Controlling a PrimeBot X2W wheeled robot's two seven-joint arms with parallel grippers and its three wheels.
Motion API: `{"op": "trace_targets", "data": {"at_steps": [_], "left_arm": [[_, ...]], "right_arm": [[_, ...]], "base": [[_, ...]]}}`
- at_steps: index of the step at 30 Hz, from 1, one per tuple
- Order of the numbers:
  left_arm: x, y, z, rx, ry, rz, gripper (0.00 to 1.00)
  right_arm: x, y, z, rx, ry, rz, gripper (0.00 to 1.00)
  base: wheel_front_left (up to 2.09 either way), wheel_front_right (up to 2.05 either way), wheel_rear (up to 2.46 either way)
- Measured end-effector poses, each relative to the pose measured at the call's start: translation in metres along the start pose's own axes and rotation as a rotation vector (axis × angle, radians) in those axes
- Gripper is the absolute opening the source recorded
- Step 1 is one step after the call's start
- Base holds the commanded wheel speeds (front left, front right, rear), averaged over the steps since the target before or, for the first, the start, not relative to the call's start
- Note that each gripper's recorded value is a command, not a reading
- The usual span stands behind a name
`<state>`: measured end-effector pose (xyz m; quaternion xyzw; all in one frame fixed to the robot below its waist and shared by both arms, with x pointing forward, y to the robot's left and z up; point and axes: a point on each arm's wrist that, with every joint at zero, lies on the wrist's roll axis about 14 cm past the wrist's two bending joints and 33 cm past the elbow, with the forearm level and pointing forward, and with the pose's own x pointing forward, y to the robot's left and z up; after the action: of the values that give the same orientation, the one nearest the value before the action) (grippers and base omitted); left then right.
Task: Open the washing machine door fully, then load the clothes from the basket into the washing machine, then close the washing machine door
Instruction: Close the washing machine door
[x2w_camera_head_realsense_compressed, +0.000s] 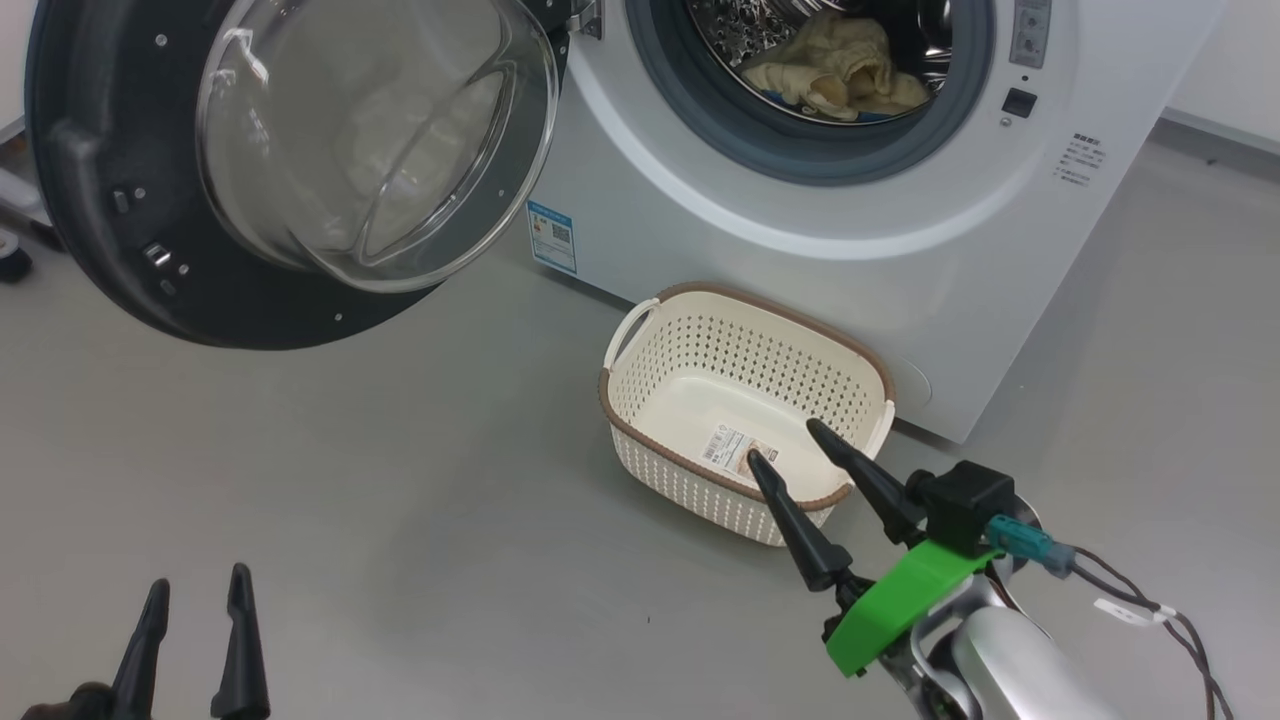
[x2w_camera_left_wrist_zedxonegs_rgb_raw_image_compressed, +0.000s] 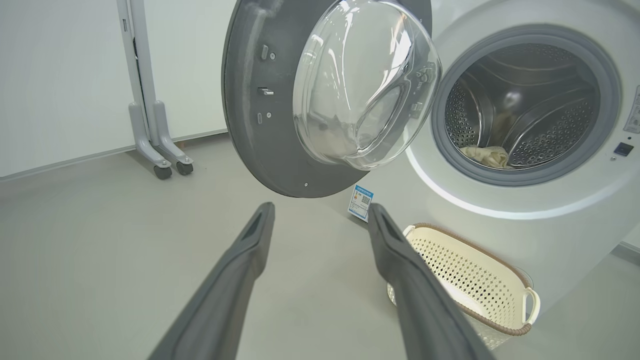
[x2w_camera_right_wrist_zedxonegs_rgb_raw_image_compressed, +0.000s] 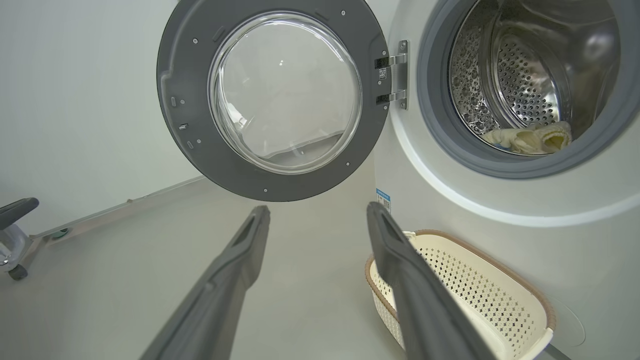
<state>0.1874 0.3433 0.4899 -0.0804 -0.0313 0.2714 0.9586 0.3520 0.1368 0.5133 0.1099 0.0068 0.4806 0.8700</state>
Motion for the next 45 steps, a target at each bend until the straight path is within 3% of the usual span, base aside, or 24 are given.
{"op": "trace_targets", "data": {"at_steps": [45], "left_arm": [[-0.0051,0.0000,-0.0081,-0.004,0.021,0.012,1.00]], "right_arm": [[0.0039,-0.0005,-0.0002,-0.002,0.002,0.006,1.00]], "base": [[0.00,0.00,0.00]]}}
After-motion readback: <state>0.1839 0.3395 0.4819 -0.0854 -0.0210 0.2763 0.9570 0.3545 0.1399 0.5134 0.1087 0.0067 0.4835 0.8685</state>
